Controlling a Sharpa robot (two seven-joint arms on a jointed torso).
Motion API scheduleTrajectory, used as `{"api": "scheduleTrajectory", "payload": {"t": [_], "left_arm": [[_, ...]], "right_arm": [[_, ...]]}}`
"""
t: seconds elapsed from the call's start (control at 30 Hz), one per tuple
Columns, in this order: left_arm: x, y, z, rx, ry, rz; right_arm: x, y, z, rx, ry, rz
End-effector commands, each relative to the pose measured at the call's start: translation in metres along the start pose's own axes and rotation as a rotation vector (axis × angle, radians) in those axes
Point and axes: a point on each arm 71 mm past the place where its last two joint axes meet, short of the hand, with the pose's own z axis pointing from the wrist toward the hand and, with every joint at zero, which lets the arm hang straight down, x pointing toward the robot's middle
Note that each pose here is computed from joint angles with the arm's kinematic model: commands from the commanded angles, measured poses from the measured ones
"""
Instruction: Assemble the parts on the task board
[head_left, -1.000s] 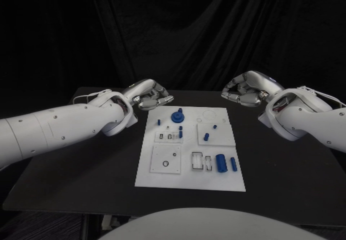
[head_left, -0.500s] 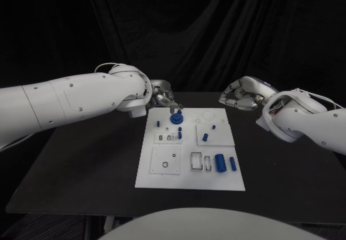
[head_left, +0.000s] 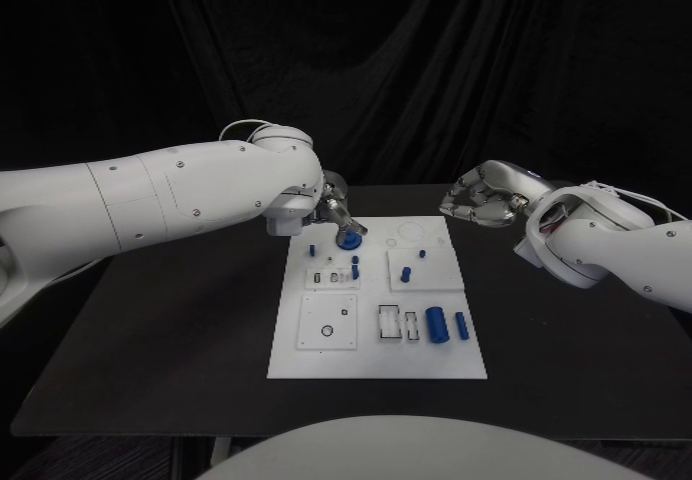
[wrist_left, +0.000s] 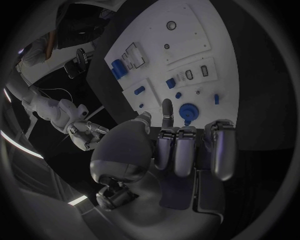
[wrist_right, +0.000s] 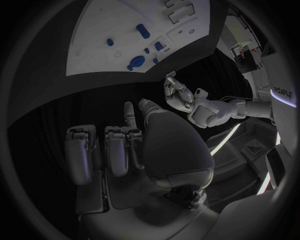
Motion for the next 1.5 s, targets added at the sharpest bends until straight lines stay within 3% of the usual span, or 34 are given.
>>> {"api": "scheduleTrajectory", "payload": {"t": [0.03,0.47,0.83,1.5], "left_arm": [[0.0034,0.0016,0.0027,-0.037,0.018,-0.004],[0.0223,0.0057,0.0125,-0.039,0.037,-0.029],[0.0307,0.0099,0.0184,-0.044,0.046,-0.044],[0.0403,0.0077,0.0267,-0.036,0.048,-0.062]], "right_arm": [[0.003,0.001,-0.001,0.018,0.019,0.003],[0.006,0.007,-0.003,0.017,0.044,0.009],[0.007,0.006,-0.005,0.023,0.058,0.009],[0.009,0.006,-0.005,0.028,0.082,0.006]]}}
